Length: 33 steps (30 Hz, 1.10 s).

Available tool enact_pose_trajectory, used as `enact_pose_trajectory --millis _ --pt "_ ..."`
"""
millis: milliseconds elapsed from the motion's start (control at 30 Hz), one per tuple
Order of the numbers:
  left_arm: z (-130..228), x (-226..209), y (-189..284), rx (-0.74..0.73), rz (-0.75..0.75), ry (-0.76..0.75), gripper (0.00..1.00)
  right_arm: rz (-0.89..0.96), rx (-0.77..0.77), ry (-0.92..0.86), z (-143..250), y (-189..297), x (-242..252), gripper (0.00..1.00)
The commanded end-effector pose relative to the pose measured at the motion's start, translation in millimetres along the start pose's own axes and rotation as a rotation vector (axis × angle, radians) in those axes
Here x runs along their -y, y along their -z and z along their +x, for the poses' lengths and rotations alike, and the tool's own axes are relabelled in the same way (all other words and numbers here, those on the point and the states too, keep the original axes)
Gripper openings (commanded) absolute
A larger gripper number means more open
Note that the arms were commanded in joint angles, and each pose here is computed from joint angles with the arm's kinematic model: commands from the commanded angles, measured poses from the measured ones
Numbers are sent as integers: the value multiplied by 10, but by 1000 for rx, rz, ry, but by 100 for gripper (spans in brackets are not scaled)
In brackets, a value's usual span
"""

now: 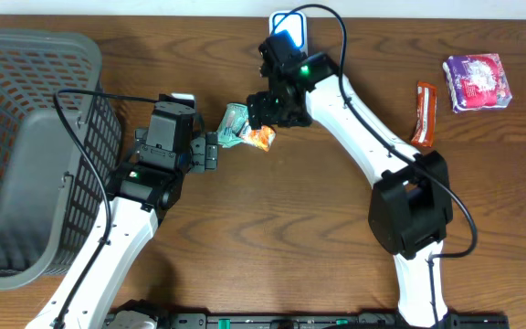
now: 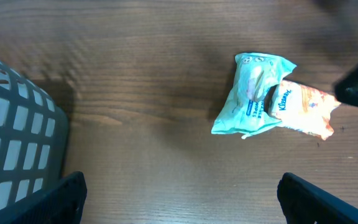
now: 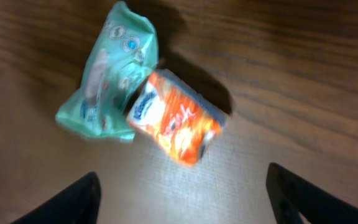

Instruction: Scan the item barcode

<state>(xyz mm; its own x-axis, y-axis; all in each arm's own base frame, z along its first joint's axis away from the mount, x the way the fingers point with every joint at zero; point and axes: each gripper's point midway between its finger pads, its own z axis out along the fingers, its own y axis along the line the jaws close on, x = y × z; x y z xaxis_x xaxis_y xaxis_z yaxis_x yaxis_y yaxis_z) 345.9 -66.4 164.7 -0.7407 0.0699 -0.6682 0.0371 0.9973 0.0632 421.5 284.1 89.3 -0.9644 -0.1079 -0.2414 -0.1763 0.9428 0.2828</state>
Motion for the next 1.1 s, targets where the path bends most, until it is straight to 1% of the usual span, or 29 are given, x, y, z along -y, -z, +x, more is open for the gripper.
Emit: enact_pose_trajectory --millis 0,100,200,233,333,400,433,467,500,600,667,700,800,867,933,967,1033,1067 --pt "-2 -14 0 0 -5 11 98 29 -35 -53 165 -304 131 74" --pt "-2 -14 0 0 -5 11 98 28 -33 -45 237 -477 223 66" --pt "-2 -14 0 0 -5 11 98 20 -12 131 244 -606 303 63" --pt "-2 -14 0 0 -5 11 98 14 -14 216 263 -637 318 61" --pt "-2 -14 0 0 -5 11 98 9 -20 424 322 -705 346 63" --pt "-2 -14 0 0 -5 11 98 7 -7 500 321 -740 340 67" --pt "-2 -14 0 0 -5 11 98 5 1 506 304 -744 334 67" --pt "-2 -14 0 0 -5 11 98 3 6 507 292 -744 328 67" --pt "-2 -14 0 0 -5 11 98 2 9 506 286 -744 324 64" --pt "-2 -14 0 0 -5 11 98 6 -12 488 335 -744 346 47" --pt "-2 -14 0 0 -5 11 98 13 -51 458 418 -709 375 43" --pt "-2 -14 0 0 -5 11 98 24 -100 409 530 -645 411 38" --pt "-2 -13 0 0 -4 11 98 41 -160 334 679 -503 449 35" --pt "-2 -14 0 0 -5 11 98 53 -188 283 752 -391 467 29" --pt "-2 -14 0 0 -5 11 98 71 -204 216 806 -262 484 28" --pt "-2 -14 0 0 -5 11 98 77 -213 182 840 -189 484 31" --pt "-2 -14 0 0 -5 11 98 86 -223 134 888 -49 478 41" --pt "-2 -14 0 0 -5 11 98 89 -225 117 907 18 471 43"
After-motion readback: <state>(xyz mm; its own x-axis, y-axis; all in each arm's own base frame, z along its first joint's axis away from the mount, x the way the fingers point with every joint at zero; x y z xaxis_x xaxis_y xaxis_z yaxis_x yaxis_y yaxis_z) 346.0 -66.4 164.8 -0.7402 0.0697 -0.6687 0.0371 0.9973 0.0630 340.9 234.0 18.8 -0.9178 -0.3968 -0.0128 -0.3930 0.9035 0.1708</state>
